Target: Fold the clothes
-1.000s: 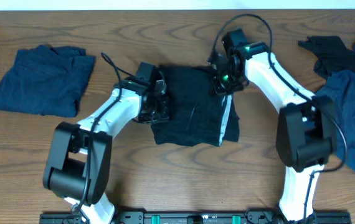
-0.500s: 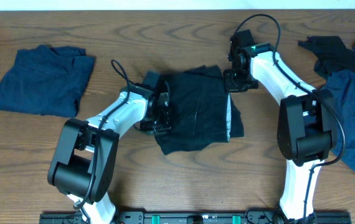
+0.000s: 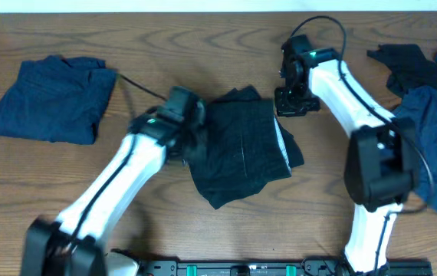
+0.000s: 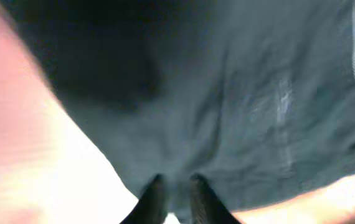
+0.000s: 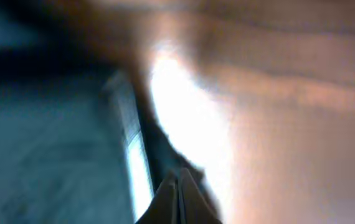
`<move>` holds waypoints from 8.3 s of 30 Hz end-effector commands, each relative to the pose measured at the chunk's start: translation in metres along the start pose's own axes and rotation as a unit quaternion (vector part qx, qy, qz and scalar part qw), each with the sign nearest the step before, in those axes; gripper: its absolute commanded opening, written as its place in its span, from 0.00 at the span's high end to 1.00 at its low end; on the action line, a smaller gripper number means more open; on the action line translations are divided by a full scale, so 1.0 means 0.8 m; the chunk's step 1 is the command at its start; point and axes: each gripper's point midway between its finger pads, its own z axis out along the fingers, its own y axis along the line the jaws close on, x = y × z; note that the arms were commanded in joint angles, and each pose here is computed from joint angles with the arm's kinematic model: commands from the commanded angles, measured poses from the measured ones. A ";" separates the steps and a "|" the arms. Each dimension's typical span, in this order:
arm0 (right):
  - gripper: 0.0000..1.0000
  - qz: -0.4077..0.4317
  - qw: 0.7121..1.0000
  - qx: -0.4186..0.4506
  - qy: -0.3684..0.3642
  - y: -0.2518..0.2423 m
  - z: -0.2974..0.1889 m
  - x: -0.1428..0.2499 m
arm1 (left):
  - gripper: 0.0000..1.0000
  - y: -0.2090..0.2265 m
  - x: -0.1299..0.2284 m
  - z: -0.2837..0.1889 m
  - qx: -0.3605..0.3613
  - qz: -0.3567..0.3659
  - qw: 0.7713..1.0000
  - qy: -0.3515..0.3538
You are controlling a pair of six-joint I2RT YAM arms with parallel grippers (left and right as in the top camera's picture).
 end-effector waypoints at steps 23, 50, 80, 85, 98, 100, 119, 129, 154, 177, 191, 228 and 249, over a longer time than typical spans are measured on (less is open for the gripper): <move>0.94 -0.077 0.987 -0.075 0.122 0.082 0.028 0.182 | 0.77 0.094 -0.028 0.117 -0.024 -0.095 0.994 0.048; 0.78 -0.031 0.979 -0.010 -0.201 0.023 0.034 0.007 | 0.78 0.068 0.043 0.006 -0.030 -0.109 0.988 0.109; 0.43 -0.039 0.955 -0.037 -0.293 0.030 -0.109 0.023 | 0.38 0.024 -0.032 0.126 0.140 -0.012 0.989 0.050; 0.43 -0.038 0.959 -0.032 -0.277 0.026 -0.103 0.031 | 0.94 0.025 -0.038 0.127 0.135 -0.008 0.990 0.039; 0.43 -0.038 0.967 -0.024 -0.252 0.021 -0.094 0.045 | 0.94 0.202 -0.122 -0.047 -0.216 -0.024 0.975 -0.044; 0.43 -0.038 0.967 -0.023 -0.249 0.020 -0.093 0.046 | 0.94 0.217 -0.142 -0.080 -0.227 -0.022 0.971 -0.074; 0.44 -0.041 0.968 -0.021 -0.246 0.020 -0.092 0.048 | 0.94 0.374 -0.227 -0.229 -0.317 -0.062 0.904 -0.279; 0.44 -0.052 0.969 -0.017 -0.241 0.018 -0.091 0.051 | 0.94 0.426 -0.228 -0.214 -0.322 -0.086 0.899 -0.282; 0.42 -0.052 0.973 -0.012 -0.225 0.015 -0.086 0.060 | 0.02 0.486 -0.187 -0.272 -0.283 -0.206 0.873 -0.340; 0.01 0.030 0.937 -0.018 -0.346 -0.054 -0.143 -0.018 | 0.02 0.132 -0.093 -0.087 -0.070 -0.034 0.997 0.007; 0.01 0.091 0.906 0.064 -0.407 -0.118 -0.246 0.061 | 0.02 0.110 -0.023 -0.232 -0.121 -0.001 0.981 -0.152; 0.01 0.108 0.903 0.079 -0.407 -0.138 -0.214 0.192 | 0.02 0.099 0.048 -0.268 -0.111 0.031 0.946 -0.304; 0.01 0.077 0.790 0.049 -0.607 -0.144 -0.203 0.195 | 0.02 0.099 0.048 -0.268 -0.111 0.031 0.946 -0.304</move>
